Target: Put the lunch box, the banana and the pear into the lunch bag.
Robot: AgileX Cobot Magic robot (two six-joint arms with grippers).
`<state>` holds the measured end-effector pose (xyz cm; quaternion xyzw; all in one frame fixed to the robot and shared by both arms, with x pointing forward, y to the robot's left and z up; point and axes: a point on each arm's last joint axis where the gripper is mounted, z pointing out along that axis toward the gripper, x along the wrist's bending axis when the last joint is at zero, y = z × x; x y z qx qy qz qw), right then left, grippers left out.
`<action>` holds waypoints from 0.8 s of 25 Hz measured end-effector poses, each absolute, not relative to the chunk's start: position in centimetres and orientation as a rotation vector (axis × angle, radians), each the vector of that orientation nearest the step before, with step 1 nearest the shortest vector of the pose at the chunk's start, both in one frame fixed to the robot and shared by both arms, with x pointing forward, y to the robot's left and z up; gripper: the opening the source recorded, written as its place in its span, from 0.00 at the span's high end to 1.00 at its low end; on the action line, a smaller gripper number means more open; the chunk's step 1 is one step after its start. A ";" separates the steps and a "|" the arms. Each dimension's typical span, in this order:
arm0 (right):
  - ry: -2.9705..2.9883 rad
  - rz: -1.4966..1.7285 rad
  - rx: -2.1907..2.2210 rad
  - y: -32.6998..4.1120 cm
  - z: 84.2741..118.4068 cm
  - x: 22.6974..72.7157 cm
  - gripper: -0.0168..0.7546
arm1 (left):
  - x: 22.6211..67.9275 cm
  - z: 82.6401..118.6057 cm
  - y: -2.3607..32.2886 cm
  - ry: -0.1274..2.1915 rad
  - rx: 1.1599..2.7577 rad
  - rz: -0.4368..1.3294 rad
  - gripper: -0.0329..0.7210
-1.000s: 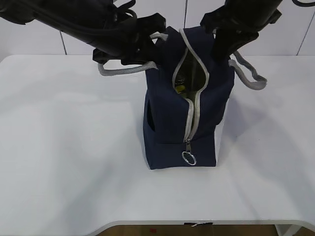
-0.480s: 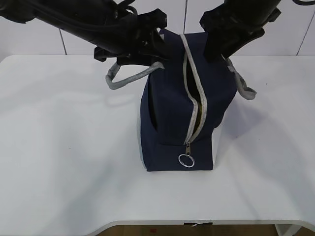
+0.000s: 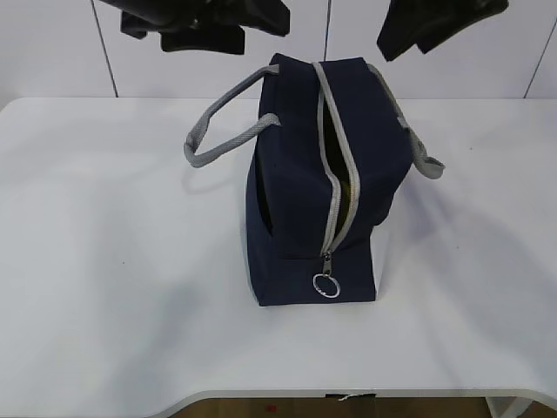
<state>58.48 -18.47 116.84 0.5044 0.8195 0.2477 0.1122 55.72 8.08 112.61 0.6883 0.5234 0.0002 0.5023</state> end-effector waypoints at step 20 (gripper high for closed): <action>2.168 1.008 1.373 -23.8 124.3 39.4 0.47 | 41.6 122.0 17.6 1.142 2.071 0.227 0.49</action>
